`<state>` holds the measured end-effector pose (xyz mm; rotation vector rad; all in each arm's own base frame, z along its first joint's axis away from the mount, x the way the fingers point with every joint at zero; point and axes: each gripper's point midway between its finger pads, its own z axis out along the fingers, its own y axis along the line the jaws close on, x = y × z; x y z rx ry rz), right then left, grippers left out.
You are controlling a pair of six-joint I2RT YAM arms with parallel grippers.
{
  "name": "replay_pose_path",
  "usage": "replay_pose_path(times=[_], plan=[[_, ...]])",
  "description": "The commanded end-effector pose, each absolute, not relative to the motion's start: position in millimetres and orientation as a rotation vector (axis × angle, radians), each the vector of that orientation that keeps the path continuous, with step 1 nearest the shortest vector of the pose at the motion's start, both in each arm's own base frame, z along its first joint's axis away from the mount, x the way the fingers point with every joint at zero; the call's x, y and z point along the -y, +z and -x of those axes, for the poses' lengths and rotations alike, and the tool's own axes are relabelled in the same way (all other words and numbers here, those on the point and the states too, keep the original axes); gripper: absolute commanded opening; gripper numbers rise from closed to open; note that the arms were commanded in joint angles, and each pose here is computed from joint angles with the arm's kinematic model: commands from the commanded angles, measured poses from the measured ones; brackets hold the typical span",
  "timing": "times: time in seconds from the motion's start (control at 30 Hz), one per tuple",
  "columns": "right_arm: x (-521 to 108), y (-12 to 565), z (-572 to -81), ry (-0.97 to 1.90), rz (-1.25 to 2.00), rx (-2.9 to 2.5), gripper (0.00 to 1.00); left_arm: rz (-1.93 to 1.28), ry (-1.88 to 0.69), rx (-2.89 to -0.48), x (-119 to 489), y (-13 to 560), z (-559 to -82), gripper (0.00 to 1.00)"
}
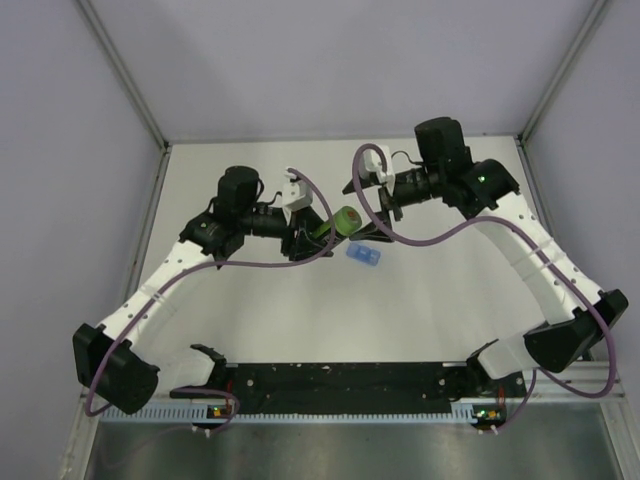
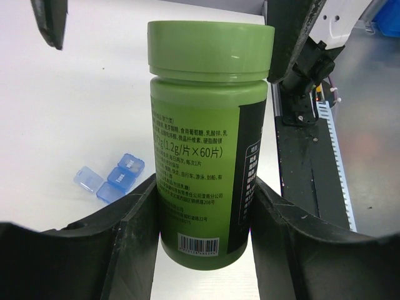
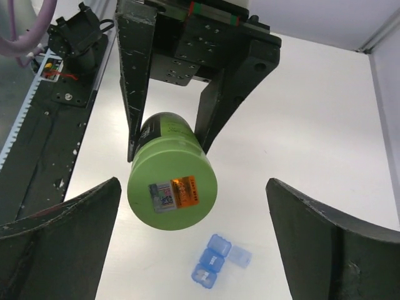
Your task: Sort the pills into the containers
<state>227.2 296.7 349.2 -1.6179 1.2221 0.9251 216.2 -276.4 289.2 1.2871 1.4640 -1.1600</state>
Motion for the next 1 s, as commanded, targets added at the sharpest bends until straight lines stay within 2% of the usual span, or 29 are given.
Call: replay_pose_path(times=[0.0,0.3,0.5,0.73,0.8,0.87,0.97], plan=[[-295,381,-226,0.895,1.539,-1.16,0.99,-1.258,-1.128,-1.427,274,304,-217,0.0],[-311,411,-259,1.064,1.132,-1.457,0.98,-1.063,-0.898,-1.478,264,310,-257,0.0],[-325,392,-284,1.189,0.952,-1.684,0.86,-0.932,-0.775,-1.517,253,311,-280,0.0],[-331,361,-302,1.219,0.88,-1.804,0.8,-0.886,-0.727,-1.533,246,308,-287,0.0],[-332,358,-301,1.233,0.882,-1.806,0.73,-0.881,-0.722,-1.531,246,309,-287,0.0],[-332,355,-300,1.24,0.888,-1.812,0.62,-0.875,-0.715,-1.532,244,309,-289,0.0],[-332,350,-297,1.253,0.901,-1.815,0.54,-0.872,-0.712,-1.53,244,309,-289,0.0]])
